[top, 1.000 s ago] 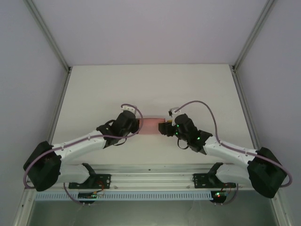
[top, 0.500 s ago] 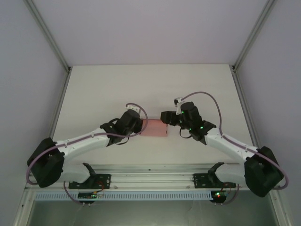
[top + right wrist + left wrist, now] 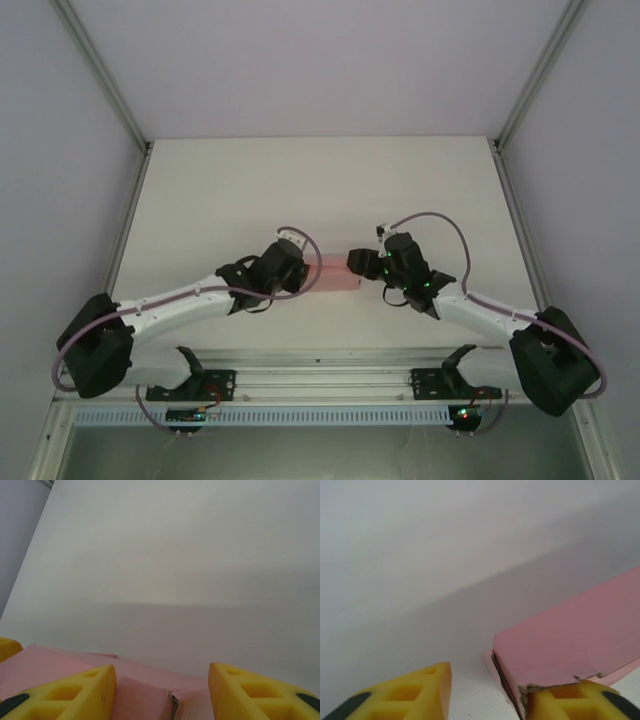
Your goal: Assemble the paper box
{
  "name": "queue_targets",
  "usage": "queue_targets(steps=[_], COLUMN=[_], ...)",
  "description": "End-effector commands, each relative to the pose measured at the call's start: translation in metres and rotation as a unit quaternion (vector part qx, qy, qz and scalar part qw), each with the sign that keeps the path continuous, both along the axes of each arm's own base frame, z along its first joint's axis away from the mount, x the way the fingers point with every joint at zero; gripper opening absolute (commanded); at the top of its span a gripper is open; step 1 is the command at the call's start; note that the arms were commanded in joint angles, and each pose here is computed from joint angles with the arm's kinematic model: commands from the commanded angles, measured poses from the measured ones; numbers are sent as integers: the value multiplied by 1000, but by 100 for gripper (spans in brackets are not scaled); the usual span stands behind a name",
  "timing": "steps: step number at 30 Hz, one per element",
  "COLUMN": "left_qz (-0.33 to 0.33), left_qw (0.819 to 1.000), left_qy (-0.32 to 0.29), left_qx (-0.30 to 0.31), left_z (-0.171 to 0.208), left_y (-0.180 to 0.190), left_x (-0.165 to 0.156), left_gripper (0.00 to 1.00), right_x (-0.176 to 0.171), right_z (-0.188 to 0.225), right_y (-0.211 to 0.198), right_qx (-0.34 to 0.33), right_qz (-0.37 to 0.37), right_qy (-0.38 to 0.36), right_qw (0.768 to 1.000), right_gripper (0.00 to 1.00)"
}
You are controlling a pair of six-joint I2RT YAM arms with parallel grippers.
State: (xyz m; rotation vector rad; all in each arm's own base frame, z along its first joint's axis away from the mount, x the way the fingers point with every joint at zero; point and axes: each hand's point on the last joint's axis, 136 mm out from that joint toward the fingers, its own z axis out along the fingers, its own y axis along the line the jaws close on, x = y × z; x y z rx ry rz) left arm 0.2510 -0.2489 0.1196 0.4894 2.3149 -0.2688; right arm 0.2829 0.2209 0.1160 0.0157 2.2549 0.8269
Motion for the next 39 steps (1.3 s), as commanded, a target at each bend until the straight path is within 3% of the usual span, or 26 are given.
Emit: queue_targets(steps=[1,10,20,24,28,34,39], left_qz=[-63,-119,-110,-32,-29,-59,-18], left_qw=[996,991,994,995,986,982,985], left_qy=[48,22,16,47,82,102,109], left_qx=[52,58,-8,-81,-140,-150,-133], left_z=[-18,5,30,34,31,17,-1], left_y=[7,8,-6,5,5,-3,10], left_x=[-31,-39,-37,-15,-4,-13,-7], left_gripper=[52,99,100,100,99,100,100], right_x=[-21,-27,-32,-33,-34,-38,-40], right_z=[-41,-50,-67,-71,-72,-76,-77], right_y=[-11,-14,-20,-17,-15,-15,-15], right_qx=[-42,-44,-75,-74,-72,-75,-73], right_qz=[-8,-18,-19,-11,-6,2,5], right_qy=[54,64,71,74,75,85,88], right_qw=[998,997,994,994,995,994,993], right_gripper=[53,49,45,45,44,44,44])
